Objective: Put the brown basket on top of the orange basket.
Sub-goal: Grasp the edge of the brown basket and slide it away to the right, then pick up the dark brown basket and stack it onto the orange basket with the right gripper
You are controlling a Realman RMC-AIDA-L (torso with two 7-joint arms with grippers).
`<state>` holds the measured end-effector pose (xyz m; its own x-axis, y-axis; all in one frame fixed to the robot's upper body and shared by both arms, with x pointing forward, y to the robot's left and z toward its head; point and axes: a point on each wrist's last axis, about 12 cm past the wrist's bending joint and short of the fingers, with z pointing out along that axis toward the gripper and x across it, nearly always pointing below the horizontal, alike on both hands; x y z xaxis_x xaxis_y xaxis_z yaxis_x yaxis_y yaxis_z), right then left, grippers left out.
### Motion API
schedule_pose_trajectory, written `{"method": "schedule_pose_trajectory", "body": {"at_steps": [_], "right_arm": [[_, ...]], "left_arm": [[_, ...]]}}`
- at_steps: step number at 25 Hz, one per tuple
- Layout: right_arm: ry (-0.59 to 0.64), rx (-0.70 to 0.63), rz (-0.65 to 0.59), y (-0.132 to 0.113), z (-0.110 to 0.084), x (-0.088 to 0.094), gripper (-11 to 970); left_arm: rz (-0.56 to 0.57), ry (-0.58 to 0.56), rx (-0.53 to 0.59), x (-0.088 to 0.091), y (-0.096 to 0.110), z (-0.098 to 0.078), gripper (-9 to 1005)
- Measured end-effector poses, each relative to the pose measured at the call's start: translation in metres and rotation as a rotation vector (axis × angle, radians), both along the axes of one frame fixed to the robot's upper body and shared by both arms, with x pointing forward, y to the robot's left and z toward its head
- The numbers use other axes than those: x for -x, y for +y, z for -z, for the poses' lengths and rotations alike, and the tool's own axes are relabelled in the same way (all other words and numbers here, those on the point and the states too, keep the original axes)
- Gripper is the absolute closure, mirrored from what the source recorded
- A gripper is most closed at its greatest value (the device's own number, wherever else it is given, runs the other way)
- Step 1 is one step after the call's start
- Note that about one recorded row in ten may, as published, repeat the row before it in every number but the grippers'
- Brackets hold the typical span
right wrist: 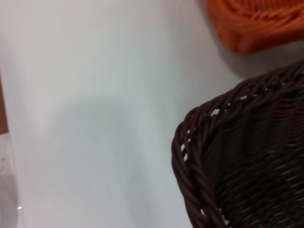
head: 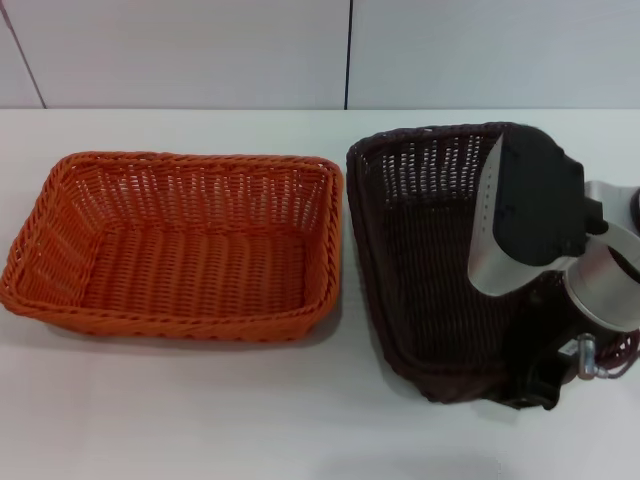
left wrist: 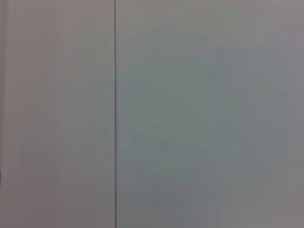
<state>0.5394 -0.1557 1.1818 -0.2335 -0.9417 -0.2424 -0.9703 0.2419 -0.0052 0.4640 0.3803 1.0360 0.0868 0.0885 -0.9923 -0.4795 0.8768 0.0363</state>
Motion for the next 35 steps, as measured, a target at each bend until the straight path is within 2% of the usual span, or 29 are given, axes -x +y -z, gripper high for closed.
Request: {"method": "schedule_pose_trajectory", "body": {"at_steps": [7, 12, 13, 19, 29, 35], "right_arm": [[-0.052, -0.017, 0.029, 0.003, -0.009, -0.001, 728], [-0.108, -0.032, 0.076, 0.005, -0.02, -0.002, 807], [-0.145, -0.04, 0.085, 0.006, -0.028, 0.0, 807], [-0.206, -0.059, 0.099, 0.01, -0.044, 0.002, 808], [-0.391, -0.047, 0.14, 0.023, -0.074, 0.005, 810], [-0.497, -0.041, 0.06, 0.044, -0.085, 0.011, 805]], "left_arm": [[0.002, 0.005, -0.003, -0.001, 0.0, 0.001, 191], [0.002, 0.009, -0.003, 0.0, 0.0, 0.002, 191], [0.002, 0.009, -0.003, 0.0, 0.0, 0.002, 192], [0.002, 0.01, -0.004, 0.0, 0.001, 0.002, 192], [0.001, 0.022, -0.008, 0.001, 0.002, 0.004, 191], [0.004, 0.028, -0.012, 0.0, 0.002, 0.005, 191]]}}
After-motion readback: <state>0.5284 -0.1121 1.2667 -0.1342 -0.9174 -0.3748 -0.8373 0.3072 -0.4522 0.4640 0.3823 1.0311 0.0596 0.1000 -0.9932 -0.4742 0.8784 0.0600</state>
